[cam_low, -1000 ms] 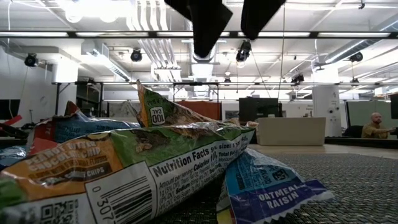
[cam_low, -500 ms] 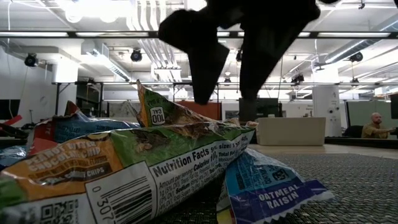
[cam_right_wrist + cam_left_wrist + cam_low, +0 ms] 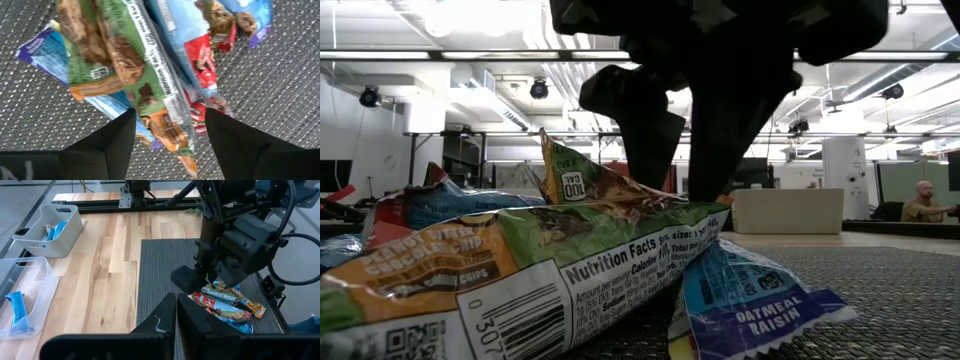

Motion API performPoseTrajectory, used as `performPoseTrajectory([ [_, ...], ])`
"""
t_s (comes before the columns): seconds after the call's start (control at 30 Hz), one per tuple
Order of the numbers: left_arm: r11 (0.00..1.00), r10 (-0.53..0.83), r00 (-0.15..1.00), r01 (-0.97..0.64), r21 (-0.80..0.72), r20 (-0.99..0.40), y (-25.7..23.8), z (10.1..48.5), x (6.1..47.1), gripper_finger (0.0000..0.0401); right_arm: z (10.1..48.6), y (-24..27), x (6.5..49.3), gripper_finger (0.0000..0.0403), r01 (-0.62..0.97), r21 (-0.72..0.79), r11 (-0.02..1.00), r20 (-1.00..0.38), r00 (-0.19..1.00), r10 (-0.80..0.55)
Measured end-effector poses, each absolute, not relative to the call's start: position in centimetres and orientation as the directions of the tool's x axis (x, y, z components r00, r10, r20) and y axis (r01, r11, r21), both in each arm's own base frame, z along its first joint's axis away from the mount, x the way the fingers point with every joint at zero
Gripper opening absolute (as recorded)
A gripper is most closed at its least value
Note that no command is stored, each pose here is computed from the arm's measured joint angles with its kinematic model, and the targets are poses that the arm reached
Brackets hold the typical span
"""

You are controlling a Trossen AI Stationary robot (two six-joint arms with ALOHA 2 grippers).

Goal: Pick and place Granola Bars by type
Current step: Put the yellow granola bar into the gray bin

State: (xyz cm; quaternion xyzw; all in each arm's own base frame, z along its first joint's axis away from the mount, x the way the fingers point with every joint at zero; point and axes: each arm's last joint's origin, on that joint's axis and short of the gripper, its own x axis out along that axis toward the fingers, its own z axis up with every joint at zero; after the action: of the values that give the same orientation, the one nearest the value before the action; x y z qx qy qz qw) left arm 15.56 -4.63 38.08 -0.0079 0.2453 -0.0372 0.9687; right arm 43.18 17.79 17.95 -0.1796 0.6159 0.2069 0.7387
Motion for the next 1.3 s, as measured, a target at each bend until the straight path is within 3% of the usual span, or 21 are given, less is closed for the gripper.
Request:
performPoseTrajectory([
  [0.67,0.997,-0.075,0.874,0.068,-0.031,-0.48,-4.6,38.0,15.5,0.0,17.8,17.8,43.3,0.0218,-0.573,0.018,0.819,-0.98,0.153,0.128],
  [1.3,0.997,-0.075,0.874,0.068,-0.031,-0.48,-4.6,38.0,15.5,0.0,16.6,17.7,43.0,0.0145,-0.592,0.042,0.805,-0.981,0.127,0.145],
])
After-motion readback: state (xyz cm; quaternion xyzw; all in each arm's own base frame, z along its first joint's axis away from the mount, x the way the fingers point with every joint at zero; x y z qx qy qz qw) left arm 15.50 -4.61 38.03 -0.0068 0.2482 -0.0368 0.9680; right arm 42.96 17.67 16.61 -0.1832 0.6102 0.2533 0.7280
